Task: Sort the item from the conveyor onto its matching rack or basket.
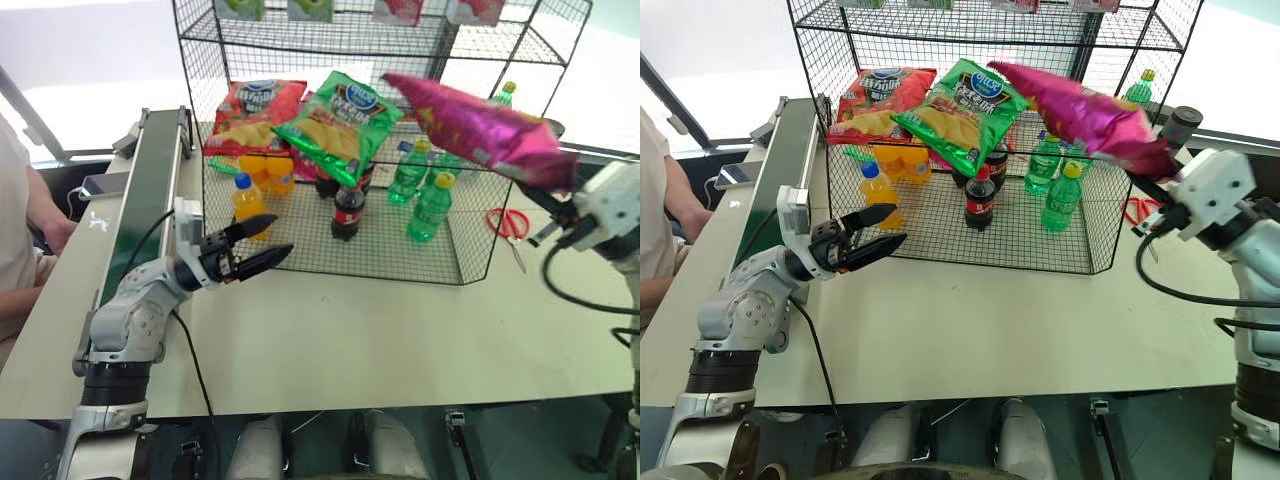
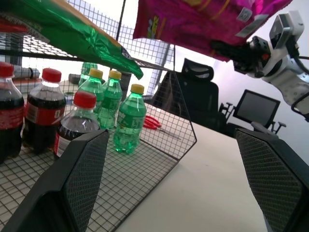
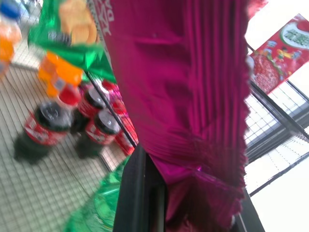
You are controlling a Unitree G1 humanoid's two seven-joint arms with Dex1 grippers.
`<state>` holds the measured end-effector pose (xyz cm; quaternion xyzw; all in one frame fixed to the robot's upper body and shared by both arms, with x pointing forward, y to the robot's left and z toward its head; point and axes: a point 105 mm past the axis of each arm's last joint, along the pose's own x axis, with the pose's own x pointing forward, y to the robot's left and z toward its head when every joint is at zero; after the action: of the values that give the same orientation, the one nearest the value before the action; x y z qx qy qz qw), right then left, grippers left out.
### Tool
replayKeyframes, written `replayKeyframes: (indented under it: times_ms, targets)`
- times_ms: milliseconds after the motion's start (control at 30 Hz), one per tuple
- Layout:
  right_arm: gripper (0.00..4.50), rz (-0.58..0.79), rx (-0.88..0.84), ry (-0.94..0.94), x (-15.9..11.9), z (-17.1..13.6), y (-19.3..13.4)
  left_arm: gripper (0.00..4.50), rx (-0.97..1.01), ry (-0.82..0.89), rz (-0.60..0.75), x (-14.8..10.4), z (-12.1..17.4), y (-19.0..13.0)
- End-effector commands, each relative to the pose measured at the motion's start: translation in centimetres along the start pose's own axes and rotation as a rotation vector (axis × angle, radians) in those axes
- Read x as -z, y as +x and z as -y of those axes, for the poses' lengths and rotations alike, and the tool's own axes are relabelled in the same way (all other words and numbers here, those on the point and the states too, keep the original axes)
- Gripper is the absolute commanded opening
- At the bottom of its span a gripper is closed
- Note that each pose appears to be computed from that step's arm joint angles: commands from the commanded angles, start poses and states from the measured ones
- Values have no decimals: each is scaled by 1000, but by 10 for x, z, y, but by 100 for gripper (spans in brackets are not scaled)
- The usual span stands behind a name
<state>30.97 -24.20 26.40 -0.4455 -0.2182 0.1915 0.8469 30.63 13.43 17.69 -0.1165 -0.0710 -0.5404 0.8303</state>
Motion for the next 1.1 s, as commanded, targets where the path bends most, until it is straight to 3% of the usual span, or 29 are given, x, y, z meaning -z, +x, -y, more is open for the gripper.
replayKeyframes:
  times_ms: [33,133,433,767,1000,1100]
  targets:
    - [0,-30,62,-330,-2,17,9,441,-19,93,48,-17,4,-1]
    - [0,-49,119,-454,2,26,17,441,-78,204,68,-21,2,1]
    - [0,-205,124,-709,29,26,46,441,-78,236,98,-28,15,7]
    - [0,-357,152,-632,59,30,56,441,-85,226,91,-21,20,10]
    - [0,-370,161,-550,60,36,63,441,-88,224,95,-20,20,13]
    - [139,-363,147,-515,59,37,63,450,-85,227,88,-18,21,13]
